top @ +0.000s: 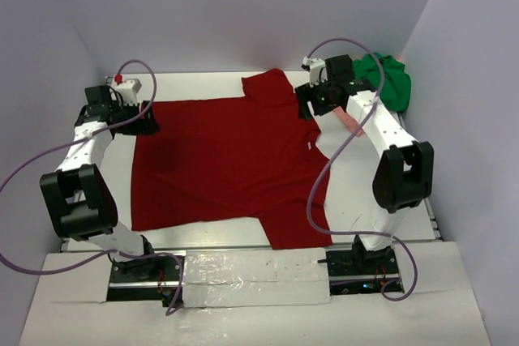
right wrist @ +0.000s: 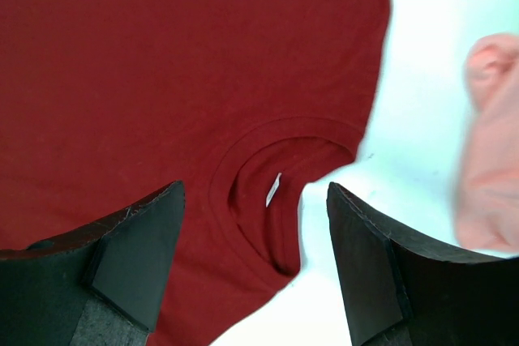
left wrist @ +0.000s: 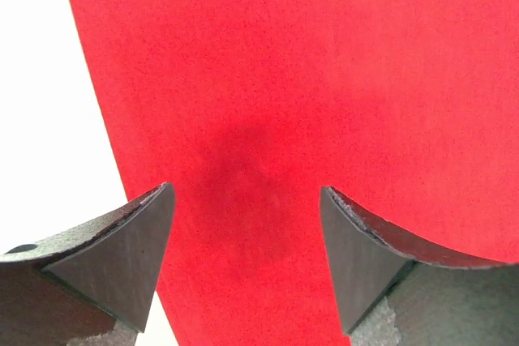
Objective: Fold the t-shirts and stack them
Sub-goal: Flatten the tshirt out
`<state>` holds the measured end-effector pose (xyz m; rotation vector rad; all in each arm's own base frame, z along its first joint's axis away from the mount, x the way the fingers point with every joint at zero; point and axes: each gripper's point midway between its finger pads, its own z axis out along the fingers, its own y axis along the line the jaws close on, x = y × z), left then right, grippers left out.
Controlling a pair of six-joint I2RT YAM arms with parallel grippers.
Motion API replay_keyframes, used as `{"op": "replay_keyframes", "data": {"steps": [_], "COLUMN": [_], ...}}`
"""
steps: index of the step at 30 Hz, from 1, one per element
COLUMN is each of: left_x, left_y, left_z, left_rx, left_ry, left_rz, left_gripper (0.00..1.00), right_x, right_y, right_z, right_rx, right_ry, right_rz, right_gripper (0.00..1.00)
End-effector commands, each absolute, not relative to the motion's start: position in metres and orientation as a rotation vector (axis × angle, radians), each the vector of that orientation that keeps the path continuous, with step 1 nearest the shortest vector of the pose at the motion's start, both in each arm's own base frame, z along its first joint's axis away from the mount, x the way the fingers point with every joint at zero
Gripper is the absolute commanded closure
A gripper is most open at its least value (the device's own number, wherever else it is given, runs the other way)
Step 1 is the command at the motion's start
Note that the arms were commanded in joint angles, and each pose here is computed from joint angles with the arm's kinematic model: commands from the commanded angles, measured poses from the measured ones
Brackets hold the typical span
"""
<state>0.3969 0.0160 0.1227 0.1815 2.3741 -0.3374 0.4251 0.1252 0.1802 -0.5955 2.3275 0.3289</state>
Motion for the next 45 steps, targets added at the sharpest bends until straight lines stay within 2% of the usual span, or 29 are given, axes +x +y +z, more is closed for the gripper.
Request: {"op": "replay_keyframes", "data": {"steps": [1, 8, 9, 11, 12, 14, 21, 22, 31, 45], "left_x": [0.450, 0.507, 0.520, 0.531, 0.541, 0.551, 0.591, 0.595, 0.605, 0.586], "left_y": [0.028, 0.058, 0.061, 0.065, 0.066, 0.068, 0.081, 0.081, 0.079, 0.076], "left_z": [0.165, 0.122, 0.133, 0.109, 0.117, 0.096, 0.104, 0.091, 0.066, 0.034], "left_rx": [0.077, -0.038, -0.034, -0.055, -0.053, -0.112, -0.136, -0.147, -0.181, -0.208], "left_ry": [2.150, 2.215, 2.193, 2.244, 2.241, 2.277, 2.204, 2.231, 2.332, 2.467], "left_rz": [-0.262, -0.158, -0.154, -0.156, -0.156, -0.167, -0.125, -0.125, -0.178, -0.192], "left_gripper": [0.19, 0.26, 0.27, 0.28, 0.29, 0.29, 0.29, 0.29, 0.30, 0.34], "right_x": [0.450, 0.455, 0.455, 0.455, 0.454, 0.452, 0.444, 0.443, 0.440, 0.446], "right_y": [0.131, 0.133, 0.131, 0.129, 0.129, 0.126, 0.119, 0.119, 0.110, 0.107], "right_z": [0.193, 0.184, 0.183, 0.186, 0.186, 0.188, 0.191, 0.191, 0.200, 0.208], "right_rx": [-0.585, -0.584, -0.583, -0.581, -0.582, -0.581, -0.576, -0.577, -0.560, -0.541], "right_ry": [2.247, 2.256, 2.258, 2.252, 2.254, 2.248, 2.244, 2.244, 2.233, 2.225], "right_rz": [0.332, 0.341, 0.336, 0.326, 0.326, 0.317, 0.309, 0.310, 0.299, 0.316], "right_gripper": [0.23, 0.23, 0.23, 0.23, 0.23, 0.23, 0.23, 0.23, 0.23, 0.23]}}
